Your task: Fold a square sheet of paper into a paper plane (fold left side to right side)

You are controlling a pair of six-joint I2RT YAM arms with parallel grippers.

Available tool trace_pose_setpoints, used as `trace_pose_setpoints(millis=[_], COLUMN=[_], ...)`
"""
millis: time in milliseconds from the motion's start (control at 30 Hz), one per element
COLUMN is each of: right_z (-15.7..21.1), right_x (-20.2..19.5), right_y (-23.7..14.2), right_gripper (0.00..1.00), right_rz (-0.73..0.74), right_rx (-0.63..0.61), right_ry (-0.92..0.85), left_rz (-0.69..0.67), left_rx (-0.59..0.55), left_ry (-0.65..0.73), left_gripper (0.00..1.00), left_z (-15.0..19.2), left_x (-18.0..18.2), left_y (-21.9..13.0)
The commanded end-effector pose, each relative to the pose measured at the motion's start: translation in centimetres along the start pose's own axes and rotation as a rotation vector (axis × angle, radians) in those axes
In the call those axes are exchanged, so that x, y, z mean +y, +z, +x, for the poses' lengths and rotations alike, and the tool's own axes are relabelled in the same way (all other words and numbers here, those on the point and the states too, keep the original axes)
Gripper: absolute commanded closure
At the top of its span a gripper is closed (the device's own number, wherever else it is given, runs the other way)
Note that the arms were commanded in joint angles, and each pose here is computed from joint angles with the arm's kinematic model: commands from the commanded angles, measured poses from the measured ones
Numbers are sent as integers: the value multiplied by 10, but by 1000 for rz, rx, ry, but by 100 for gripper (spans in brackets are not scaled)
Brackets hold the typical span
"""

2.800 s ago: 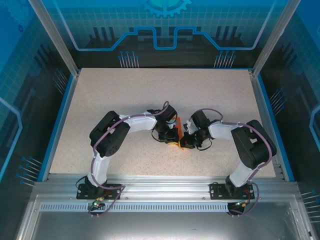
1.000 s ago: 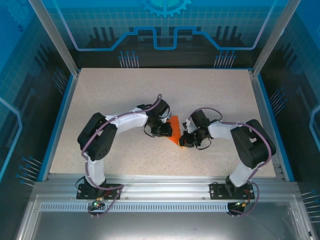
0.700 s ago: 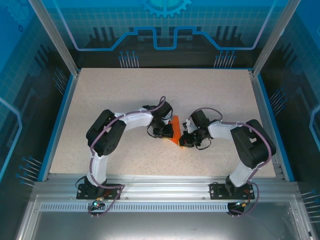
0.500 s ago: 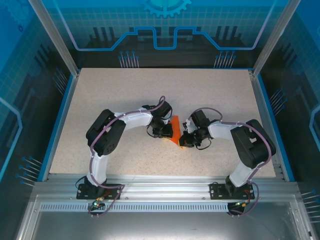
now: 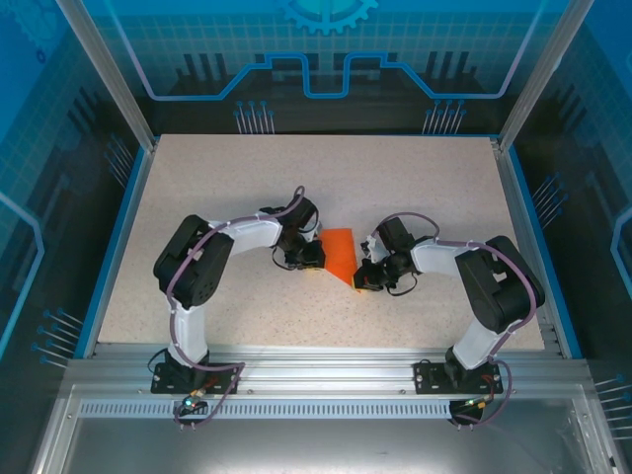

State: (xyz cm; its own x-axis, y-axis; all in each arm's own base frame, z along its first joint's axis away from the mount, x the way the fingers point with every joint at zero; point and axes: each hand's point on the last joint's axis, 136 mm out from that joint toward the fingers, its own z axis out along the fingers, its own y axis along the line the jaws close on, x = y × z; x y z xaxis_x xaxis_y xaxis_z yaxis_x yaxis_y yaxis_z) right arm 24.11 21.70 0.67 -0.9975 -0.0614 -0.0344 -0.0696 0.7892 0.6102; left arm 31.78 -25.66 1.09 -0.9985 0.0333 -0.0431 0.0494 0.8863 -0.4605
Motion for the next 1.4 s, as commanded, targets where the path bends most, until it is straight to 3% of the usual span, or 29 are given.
trace_pose_setpoints(millis=[0, 267, 367, 533, 667, 900, 1367], right_z=[43, 38, 37, 36, 35, 25, -8], right_x=[-58, -54, -52, -52, -49, -28, 13], right_y=[5, 2, 2, 2, 2, -8, -16], right_gripper=[100, 100, 100, 100, 100, 100, 100], right_rz=[233, 224, 220, 220, 207, 143, 55], right_rx=[118, 106, 107, 103, 100, 51, -1], right_ry=[113, 107, 107, 107, 107, 90, 42], left_rz=[-209, -63, 27, 44, 37, -63, -109], left_rx=[5, -84, -67, -2, 25, 53, 75], left_ry=[-54, 59, 92, 128, 126, 93, 76], left_gripper=[82, 81, 81, 81, 81, 82, 82], left_z=[4, 2, 6, 11, 10, 13, 23], left_x=[60, -13, -45, -67, -70, -42, -25], left_y=[-14, -50, -42, -10, 15, 38, 46])
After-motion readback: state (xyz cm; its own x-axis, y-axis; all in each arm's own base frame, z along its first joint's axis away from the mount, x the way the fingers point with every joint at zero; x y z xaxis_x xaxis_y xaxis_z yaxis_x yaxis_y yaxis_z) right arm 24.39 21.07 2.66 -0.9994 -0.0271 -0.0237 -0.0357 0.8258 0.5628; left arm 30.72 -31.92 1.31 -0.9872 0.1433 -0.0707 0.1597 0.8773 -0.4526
